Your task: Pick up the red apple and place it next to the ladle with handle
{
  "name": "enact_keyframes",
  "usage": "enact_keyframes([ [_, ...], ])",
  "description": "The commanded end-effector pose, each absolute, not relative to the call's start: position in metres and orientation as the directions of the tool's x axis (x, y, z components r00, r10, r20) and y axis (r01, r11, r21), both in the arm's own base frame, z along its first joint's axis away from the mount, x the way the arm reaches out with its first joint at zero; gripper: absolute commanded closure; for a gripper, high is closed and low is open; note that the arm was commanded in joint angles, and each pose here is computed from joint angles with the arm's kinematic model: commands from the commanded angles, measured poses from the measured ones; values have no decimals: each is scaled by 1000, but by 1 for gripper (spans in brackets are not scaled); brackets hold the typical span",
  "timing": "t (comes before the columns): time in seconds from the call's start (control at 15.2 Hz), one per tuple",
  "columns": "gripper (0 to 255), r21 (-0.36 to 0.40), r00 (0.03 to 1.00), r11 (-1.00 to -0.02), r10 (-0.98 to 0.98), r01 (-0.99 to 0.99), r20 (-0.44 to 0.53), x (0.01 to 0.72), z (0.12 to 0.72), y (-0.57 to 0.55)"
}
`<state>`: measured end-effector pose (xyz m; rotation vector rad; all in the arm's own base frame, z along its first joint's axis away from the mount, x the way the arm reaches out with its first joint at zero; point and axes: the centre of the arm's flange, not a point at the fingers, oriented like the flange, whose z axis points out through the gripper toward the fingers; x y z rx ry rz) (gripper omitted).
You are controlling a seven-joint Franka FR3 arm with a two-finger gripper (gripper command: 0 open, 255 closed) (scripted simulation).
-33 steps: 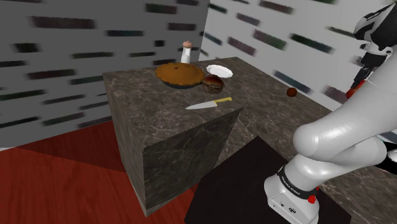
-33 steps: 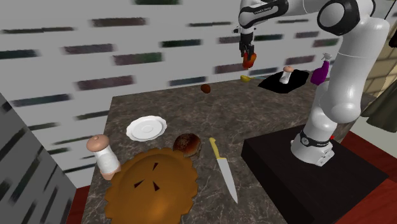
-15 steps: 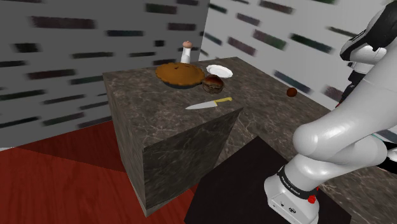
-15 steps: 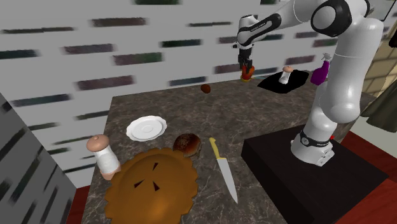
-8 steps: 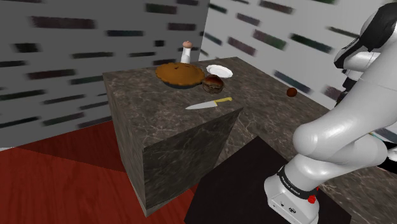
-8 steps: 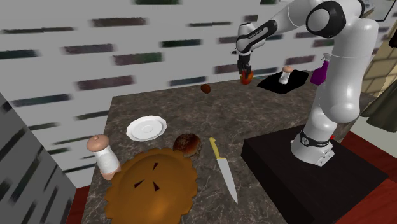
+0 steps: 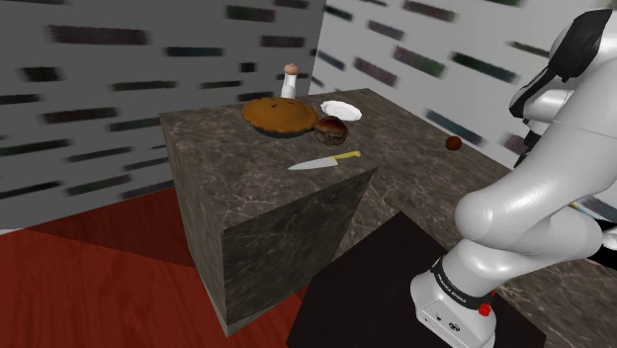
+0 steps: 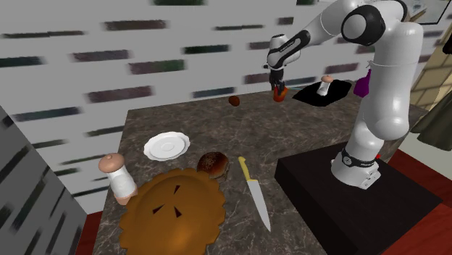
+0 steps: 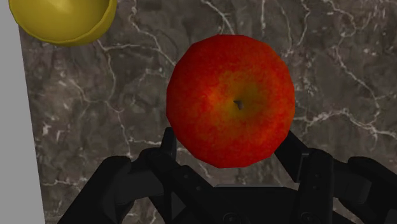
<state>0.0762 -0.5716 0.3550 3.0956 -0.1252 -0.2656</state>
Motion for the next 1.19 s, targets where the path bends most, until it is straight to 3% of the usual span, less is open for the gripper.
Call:
enact_keyframes([
  [0.0, 255, 39, 982, -996, -83, -78, -169, 76, 351, -572],
  [0.4, 255, 39, 982, -996, -83, -77, -168, 76, 351, -572],
  [0.46, 0, 39, 982, -996, -83, -77, -168, 76, 351, -572],
  [0.79, 0, 39, 982, -996, -83, -77, -168, 76, 351, -572],
  [1.12, 0, 39, 982, -996, -83, -77, -168, 85, 400, -571],
])
